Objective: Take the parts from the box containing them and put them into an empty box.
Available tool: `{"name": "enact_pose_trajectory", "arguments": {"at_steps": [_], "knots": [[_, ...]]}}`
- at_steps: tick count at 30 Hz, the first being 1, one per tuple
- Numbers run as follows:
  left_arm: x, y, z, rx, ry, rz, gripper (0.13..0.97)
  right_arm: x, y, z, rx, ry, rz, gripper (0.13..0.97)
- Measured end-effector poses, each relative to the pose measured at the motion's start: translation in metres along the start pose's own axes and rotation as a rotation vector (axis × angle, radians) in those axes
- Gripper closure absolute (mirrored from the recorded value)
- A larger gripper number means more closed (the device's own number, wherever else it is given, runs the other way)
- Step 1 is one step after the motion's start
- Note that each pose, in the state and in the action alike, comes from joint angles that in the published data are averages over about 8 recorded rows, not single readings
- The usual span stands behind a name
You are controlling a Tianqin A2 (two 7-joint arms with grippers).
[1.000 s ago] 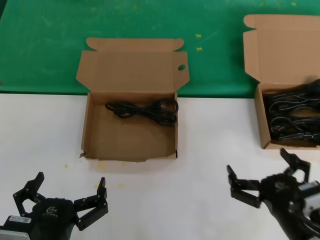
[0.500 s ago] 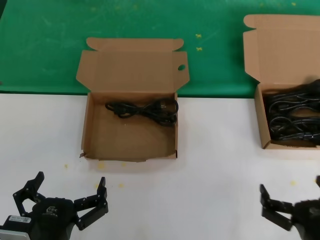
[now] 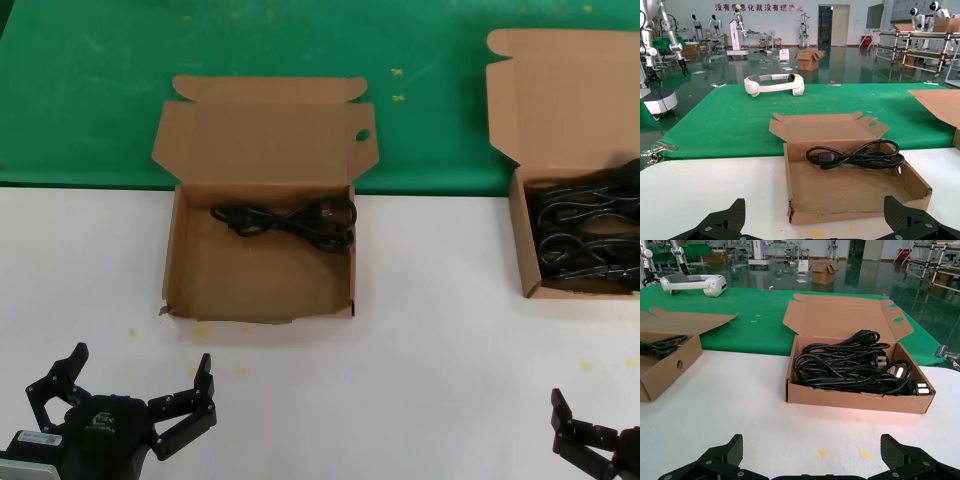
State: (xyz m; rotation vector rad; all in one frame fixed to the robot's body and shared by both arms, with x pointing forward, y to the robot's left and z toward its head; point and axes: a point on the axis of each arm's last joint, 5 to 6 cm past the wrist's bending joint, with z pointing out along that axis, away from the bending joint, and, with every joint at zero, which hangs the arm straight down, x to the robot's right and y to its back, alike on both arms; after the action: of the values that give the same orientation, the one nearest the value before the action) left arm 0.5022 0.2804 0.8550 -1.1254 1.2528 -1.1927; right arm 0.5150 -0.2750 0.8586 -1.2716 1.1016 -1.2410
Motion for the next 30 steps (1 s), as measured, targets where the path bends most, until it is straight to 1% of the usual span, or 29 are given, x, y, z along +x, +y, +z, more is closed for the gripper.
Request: {"name": "enact_pose_trajectory", "arguments": {"at_steps": [30], "knots": [[0.0, 0.0, 0.0, 0.0, 0.0, 0.0, 0.132, 0.0, 0.0, 0.0, 0.0, 0.0, 0.0, 0.13]]}}
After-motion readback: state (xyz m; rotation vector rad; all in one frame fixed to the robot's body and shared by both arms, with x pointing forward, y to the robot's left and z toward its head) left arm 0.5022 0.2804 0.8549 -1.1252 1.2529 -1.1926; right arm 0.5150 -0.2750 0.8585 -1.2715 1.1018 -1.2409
